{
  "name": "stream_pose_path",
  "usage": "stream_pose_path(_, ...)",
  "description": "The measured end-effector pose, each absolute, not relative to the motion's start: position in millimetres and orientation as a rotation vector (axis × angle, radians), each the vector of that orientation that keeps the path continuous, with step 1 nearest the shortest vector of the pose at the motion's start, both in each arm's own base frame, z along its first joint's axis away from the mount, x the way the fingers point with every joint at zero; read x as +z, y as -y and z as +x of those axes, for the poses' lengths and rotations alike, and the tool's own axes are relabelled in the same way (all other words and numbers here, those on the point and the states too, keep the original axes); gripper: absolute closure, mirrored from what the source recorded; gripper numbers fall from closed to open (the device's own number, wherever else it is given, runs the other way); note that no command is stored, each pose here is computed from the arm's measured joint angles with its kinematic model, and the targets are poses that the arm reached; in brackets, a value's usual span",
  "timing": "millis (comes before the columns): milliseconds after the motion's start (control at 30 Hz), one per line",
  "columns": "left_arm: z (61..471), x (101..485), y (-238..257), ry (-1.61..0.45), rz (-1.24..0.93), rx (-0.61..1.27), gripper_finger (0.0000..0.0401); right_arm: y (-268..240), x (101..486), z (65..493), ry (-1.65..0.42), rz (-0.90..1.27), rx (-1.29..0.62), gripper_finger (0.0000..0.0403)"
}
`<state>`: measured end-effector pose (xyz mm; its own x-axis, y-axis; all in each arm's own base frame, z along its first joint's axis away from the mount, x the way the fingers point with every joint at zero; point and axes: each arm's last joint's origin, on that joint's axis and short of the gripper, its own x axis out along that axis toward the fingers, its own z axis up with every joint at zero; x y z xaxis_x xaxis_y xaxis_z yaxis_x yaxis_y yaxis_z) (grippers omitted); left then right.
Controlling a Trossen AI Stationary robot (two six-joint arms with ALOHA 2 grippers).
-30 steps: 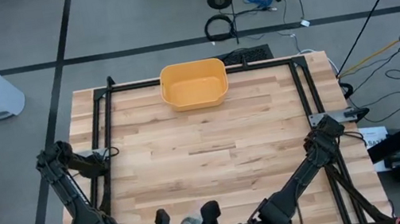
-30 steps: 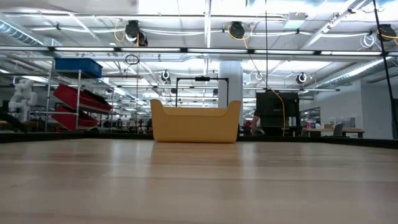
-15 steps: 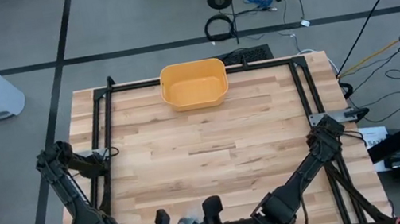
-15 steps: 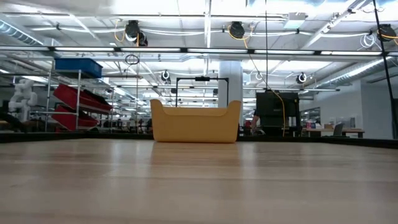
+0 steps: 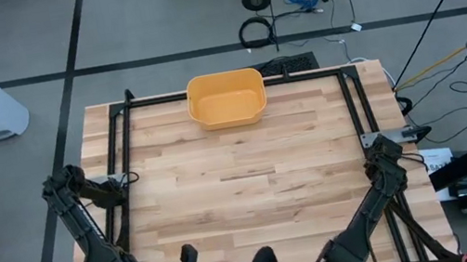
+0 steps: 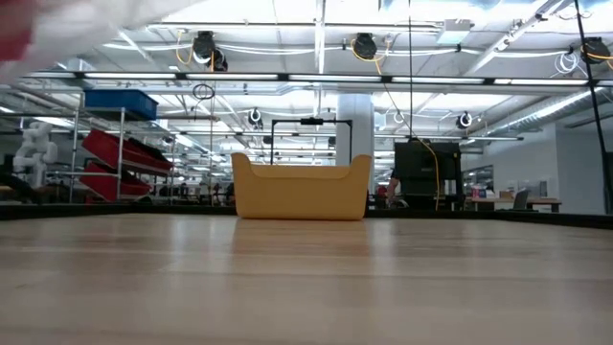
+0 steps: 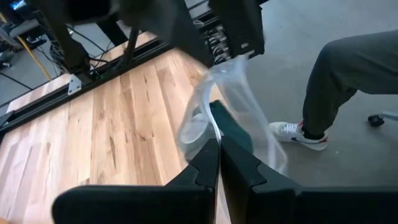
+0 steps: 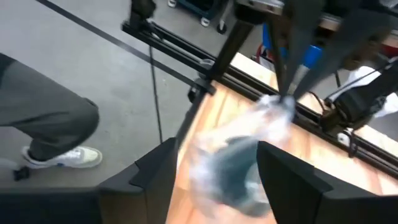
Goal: Roll bandage
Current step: Put the rolled green bandage into the transparent zip bag
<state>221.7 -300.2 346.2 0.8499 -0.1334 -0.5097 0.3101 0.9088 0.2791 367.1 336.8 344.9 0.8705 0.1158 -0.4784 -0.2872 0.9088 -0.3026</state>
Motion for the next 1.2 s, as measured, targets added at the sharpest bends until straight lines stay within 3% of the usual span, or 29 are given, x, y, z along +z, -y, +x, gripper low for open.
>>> stream_pose_path(333, 231.9, 346.3, 292.5, -0.510, 0.352, -0.205, 0.0384, -370.2, 348.8, 339.7, -0.363, -0.478, 0.201, 0.0244)
stream_pose_path(767, 247.8, 344.5, 281.1, -0.520, 0.340, -0.154, 0.0384, -359.9, 326.2, 361.2, -0.402, -0.527, 0.032, 0.0245)
stream_pose_path(1200, 257.5, 343.2, 273.4, -0.538, 0.327, -0.145, 0.0384, -348.6, 310.4, 356.6, -0.570, -0.621, 0.071, 0.0252)
